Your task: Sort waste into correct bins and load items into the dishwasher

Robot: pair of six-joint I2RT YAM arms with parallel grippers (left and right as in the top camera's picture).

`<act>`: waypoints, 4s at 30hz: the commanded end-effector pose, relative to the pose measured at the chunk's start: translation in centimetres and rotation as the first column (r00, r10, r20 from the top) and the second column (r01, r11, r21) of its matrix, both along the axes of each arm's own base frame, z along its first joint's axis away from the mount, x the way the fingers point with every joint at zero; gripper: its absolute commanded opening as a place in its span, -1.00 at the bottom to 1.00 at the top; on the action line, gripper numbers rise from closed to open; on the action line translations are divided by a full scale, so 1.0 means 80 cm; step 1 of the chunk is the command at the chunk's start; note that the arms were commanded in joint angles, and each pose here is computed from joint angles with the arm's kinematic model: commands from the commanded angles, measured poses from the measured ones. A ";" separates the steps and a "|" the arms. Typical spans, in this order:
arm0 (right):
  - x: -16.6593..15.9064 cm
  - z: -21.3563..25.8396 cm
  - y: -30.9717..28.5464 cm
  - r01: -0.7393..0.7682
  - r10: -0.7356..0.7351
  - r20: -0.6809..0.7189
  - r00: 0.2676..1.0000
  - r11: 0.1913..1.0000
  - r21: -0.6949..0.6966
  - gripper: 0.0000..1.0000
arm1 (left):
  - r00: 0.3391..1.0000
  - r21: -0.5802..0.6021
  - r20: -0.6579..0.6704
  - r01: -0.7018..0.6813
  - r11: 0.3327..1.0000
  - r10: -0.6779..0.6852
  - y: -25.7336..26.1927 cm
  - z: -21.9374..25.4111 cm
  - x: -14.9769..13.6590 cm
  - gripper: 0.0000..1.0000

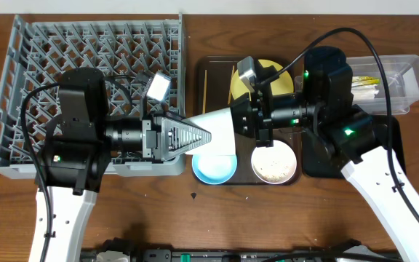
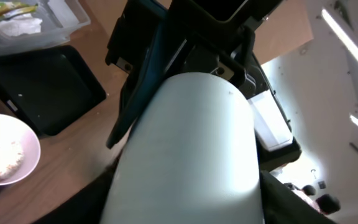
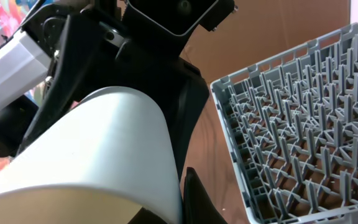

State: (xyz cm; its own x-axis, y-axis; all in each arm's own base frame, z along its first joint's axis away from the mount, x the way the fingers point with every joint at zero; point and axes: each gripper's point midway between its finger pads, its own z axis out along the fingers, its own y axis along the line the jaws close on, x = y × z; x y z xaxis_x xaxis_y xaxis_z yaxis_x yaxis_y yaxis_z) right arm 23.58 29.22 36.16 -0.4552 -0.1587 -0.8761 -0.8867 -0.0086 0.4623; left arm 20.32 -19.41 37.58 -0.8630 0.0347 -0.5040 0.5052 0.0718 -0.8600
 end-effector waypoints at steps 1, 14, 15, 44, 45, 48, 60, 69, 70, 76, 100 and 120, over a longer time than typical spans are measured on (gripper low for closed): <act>0.014 -0.002 0.004 0.068 -0.067 0.028 0.997 0.997 -0.022 -0.74 | 1.000 -0.007 0.017 0.019 1.000 -0.019 -0.003 0.010 -0.007 0.10; 0.078 -0.031 -0.087 0.330 -0.345 -0.114 0.931 0.935 -0.132 0.29 | 0.791 0.586 0.012 -0.501 0.637 0.611 0.098 -0.127 0.051 0.10; 0.079 -0.047 -0.091 0.356 -0.384 -0.140 0.913 0.916 -0.187 0.30 | 0.745 0.637 0.041 -0.532 0.557 0.666 0.120 -0.138 0.053 0.10; 0.009 -0.189 -0.036 0.267 -0.399 -0.058 0.915 0.708 -0.653 0.33 | 0.185 0.964 0.043 -0.265 0.008 0.982 0.348 -0.307 0.101 0.74; 0.009 -0.189 -0.036 0.270 -0.405 -0.060 0.912 0.705 -0.656 0.32 | 0.197 0.958 0.026 -0.284 0.031 0.980 0.343 -0.302 0.104 0.75; 0.028 -0.204 -0.060 0.374 -0.590 -0.055 0.806 0.578 -0.725 0.20 | 0.237 0.935 -0.010 -0.342 0.094 0.971 0.327 -0.278 0.108 0.75; 0.030 -0.340 -0.114 0.258 -0.829 0.040 0.557 0.127 -0.958 -0.04 | 0.690 0.710 0.189 -0.588 0.388 0.699 0.215 -0.146 0.076 0.76; 0.009 -0.450 -0.128 0.033 -0.856 0.070 0.513 -0.061 -0.998 -0.97 | 0.718 0.673 0.261 -0.614 0.412 0.645 0.190 -0.121 0.039 0.84; 0.010 -0.449 -0.128 0.036 -0.856 0.070 0.513 -0.060 -0.998 -0.97 | 0.721 0.677 0.258 -0.610 0.412 0.643 0.190 -0.123 0.040 0.84; 0.022 -0.404 -0.128 0.124 -0.853 0.065 0.518 -0.001 -0.992 -0.98 | 0.723 0.717 0.239 -0.582 0.384 0.648 0.198 -0.139 0.049 0.84; 0.113 -0.232 -0.287 0.498 -0.626 -0.564 0.538 0.776 -0.386 -0.97 | 0.735 0.741 0.201 -0.547 0.390 0.648 0.198 -0.150 0.052 0.84; 0.093 -0.241 -0.348 0.650 -0.531 -0.577 0.621 0.760 0.001 -0.97 | 0.735 0.741 0.200 -0.546 0.390 0.648 0.198 -0.150 0.052 0.84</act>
